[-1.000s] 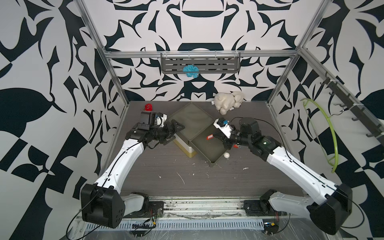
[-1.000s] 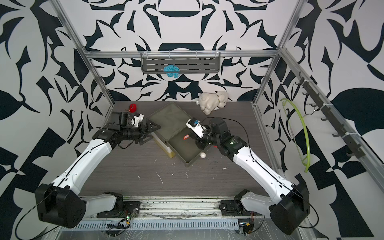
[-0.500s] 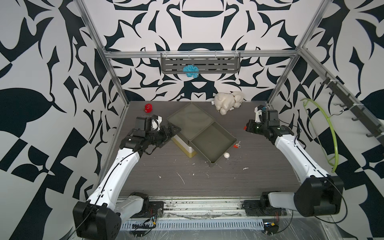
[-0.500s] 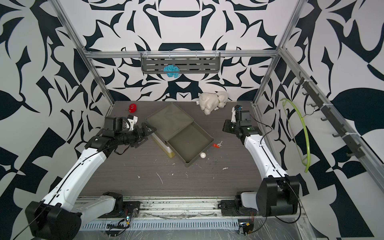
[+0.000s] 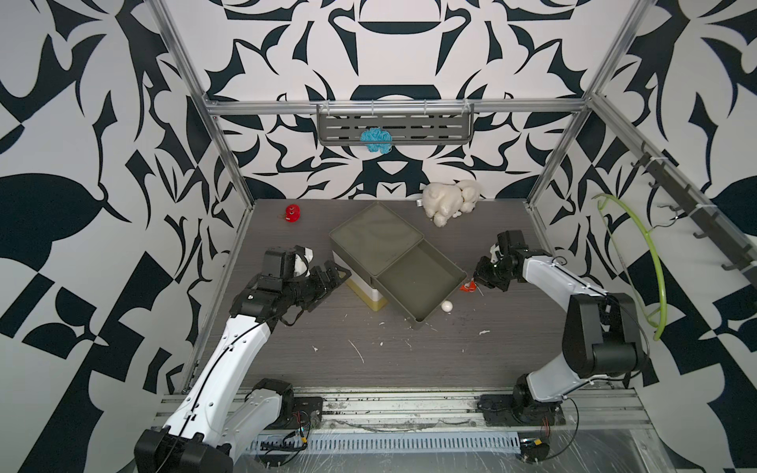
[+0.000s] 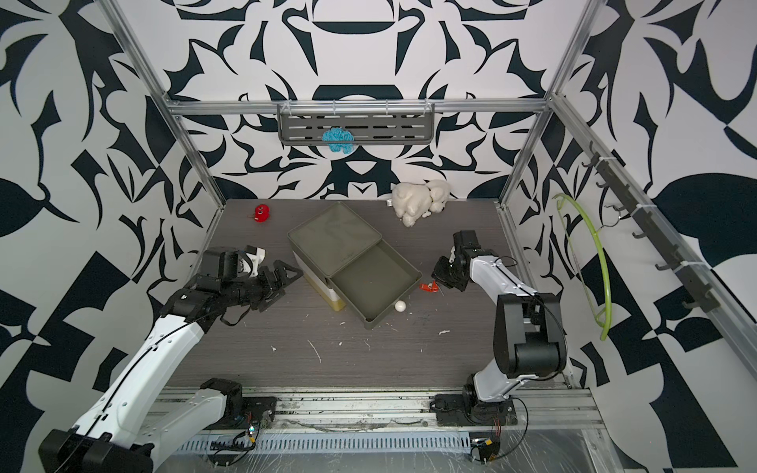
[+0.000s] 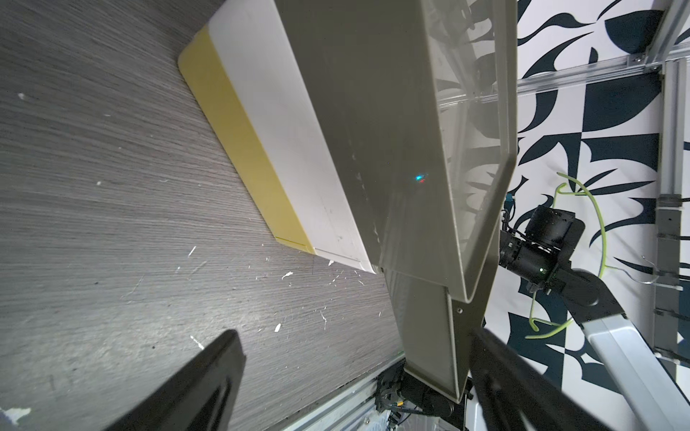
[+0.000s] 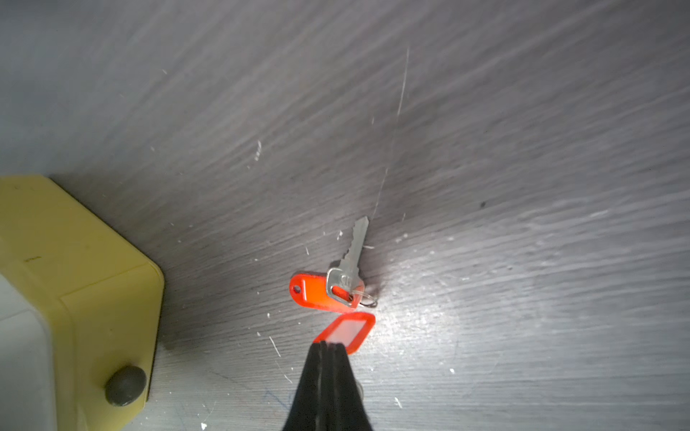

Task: Take the keys out of the drawer
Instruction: Place the key at the center of the board.

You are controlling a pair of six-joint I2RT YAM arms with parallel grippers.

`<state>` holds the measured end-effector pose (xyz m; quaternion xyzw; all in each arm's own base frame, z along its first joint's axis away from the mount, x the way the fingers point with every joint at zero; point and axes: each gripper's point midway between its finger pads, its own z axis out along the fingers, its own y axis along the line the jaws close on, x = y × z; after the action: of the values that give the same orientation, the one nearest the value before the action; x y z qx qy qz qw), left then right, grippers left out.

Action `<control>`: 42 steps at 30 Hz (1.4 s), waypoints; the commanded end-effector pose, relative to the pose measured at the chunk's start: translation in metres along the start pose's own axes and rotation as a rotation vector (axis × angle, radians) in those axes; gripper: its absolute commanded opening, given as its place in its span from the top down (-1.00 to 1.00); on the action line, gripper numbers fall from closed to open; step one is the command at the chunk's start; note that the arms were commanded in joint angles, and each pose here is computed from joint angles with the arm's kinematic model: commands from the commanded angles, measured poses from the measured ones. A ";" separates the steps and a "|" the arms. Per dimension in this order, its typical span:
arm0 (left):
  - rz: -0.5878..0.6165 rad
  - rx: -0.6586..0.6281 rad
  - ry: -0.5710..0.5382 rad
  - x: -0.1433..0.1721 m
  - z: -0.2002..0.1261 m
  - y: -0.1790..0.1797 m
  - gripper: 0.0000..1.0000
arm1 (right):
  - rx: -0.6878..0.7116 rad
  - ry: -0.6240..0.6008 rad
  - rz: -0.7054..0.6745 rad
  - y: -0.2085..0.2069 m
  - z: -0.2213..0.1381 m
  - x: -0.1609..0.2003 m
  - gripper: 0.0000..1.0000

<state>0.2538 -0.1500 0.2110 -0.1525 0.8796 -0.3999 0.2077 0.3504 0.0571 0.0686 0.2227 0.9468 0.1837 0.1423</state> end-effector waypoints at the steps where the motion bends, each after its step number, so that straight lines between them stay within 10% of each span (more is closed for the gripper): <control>1: -0.008 -0.007 0.000 0.000 -0.001 0.001 -0.98 | -0.022 0.022 0.031 0.002 0.003 0.003 1.00; 10: 0.000 -0.010 0.007 -0.004 0.002 -0.001 -0.98 | 0.006 0.048 0.064 -0.012 0.014 0.006 0.98; 20: 0.014 -0.006 -0.001 -0.011 0.002 -0.008 -0.98 | -0.007 0.003 0.043 -0.007 -0.004 -0.006 0.16; 29: 0.096 0.037 -0.060 -0.041 -0.012 -0.048 -0.98 | -0.123 -0.039 0.027 0.023 -0.058 0.000 0.14; 42: 0.165 0.156 0.012 -0.082 0.027 -0.122 -0.98 | -0.170 0.167 0.065 0.014 -0.103 0.097 0.13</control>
<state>0.3458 -0.1897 0.3062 -0.0856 0.8598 -0.4327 0.2572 0.2684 0.0758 0.1476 0.2230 0.9287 0.2701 0.1220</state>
